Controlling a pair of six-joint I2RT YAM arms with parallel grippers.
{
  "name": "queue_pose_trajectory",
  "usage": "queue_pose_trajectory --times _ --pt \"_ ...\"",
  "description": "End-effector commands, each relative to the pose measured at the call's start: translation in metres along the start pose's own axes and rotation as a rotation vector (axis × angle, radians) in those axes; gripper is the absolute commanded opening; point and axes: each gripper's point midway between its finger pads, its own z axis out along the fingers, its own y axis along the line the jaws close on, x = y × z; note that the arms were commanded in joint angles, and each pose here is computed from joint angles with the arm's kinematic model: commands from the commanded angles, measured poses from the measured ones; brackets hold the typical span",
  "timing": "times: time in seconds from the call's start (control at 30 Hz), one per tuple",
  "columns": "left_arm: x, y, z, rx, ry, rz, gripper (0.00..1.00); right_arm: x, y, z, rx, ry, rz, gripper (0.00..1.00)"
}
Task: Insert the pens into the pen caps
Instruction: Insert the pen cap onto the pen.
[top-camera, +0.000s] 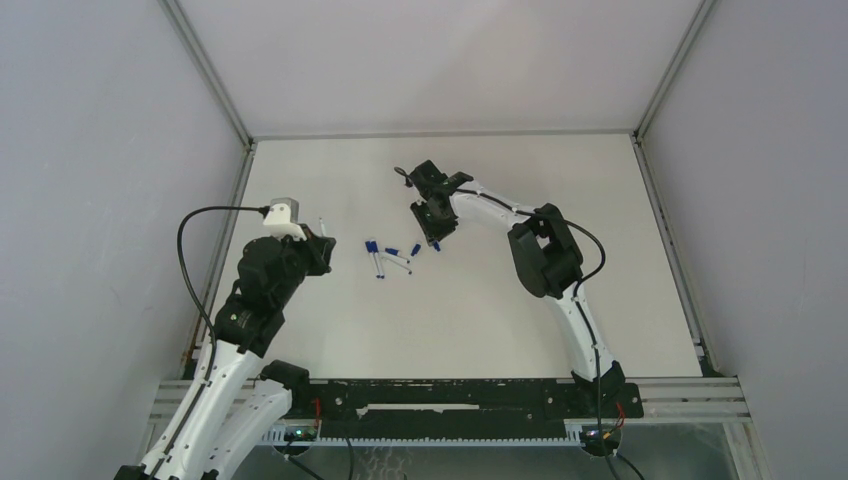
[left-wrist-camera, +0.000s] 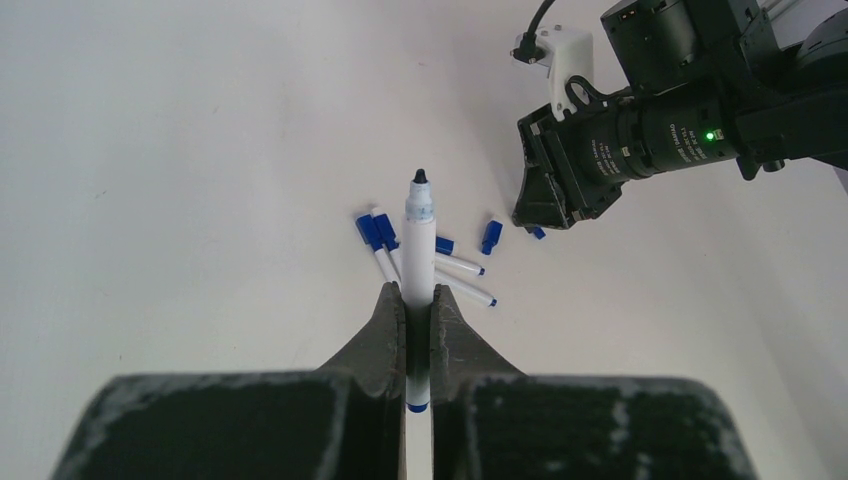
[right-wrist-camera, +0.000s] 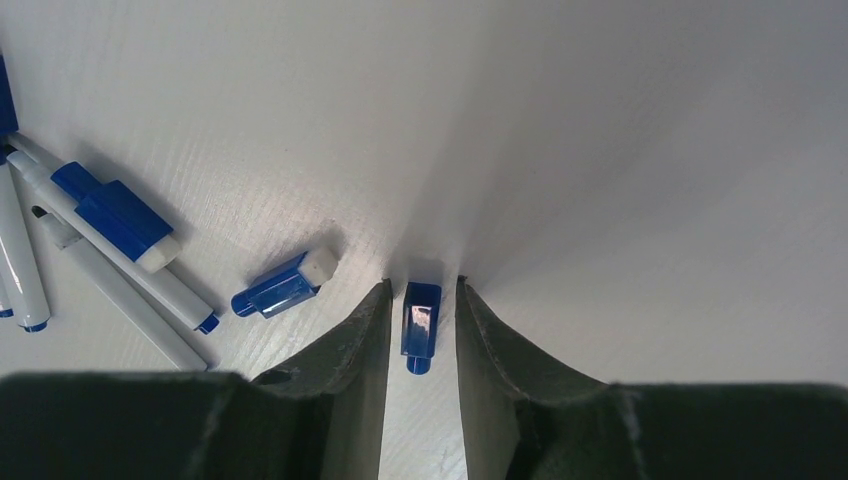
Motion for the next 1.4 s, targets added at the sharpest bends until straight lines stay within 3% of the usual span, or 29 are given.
queue_pose_trajectory --times 0.0,0.47,0.7,0.83,0.9,0.97,1.03,1.2,1.37 --pt "-0.012 -0.003 -0.002 0.016 -0.042 0.010 0.00 0.019 0.001 0.005 0.014 0.070 -0.011 0.38" --pt "-0.012 -0.001 0.000 0.006 -0.034 0.009 0.00 0.021 0.001 0.002 0.009 0.081 -0.005 0.35" --pt "-0.010 -0.002 0.001 0.020 -0.018 0.026 0.00 0.012 0.001 -0.007 -0.006 0.038 0.006 0.19" --pt "-0.009 -0.012 0.001 0.080 -0.016 0.024 0.00 -0.010 0.006 -0.034 -0.104 -0.073 0.056 0.06" --pt "-0.007 -0.014 0.002 0.091 -0.005 0.027 0.09 -0.022 0.003 -0.060 -0.115 -0.148 0.067 0.00" --pt "-0.012 -0.012 0.003 0.072 -0.012 0.032 0.12 -0.030 -0.003 -0.090 -0.097 -0.235 0.068 0.00" --pt "-0.020 -0.015 0.003 0.081 -0.033 0.023 0.02 -0.034 -0.006 -0.124 -0.104 -0.323 0.071 0.00" --pt "-0.040 -0.050 0.005 0.238 -0.051 -0.015 0.00 -0.021 -0.009 -0.206 -0.182 -0.573 0.119 0.00" --pt "-0.057 -0.096 0.001 0.398 -0.045 0.043 0.00 -0.001 -0.031 -0.260 -0.099 -0.751 0.159 0.00"
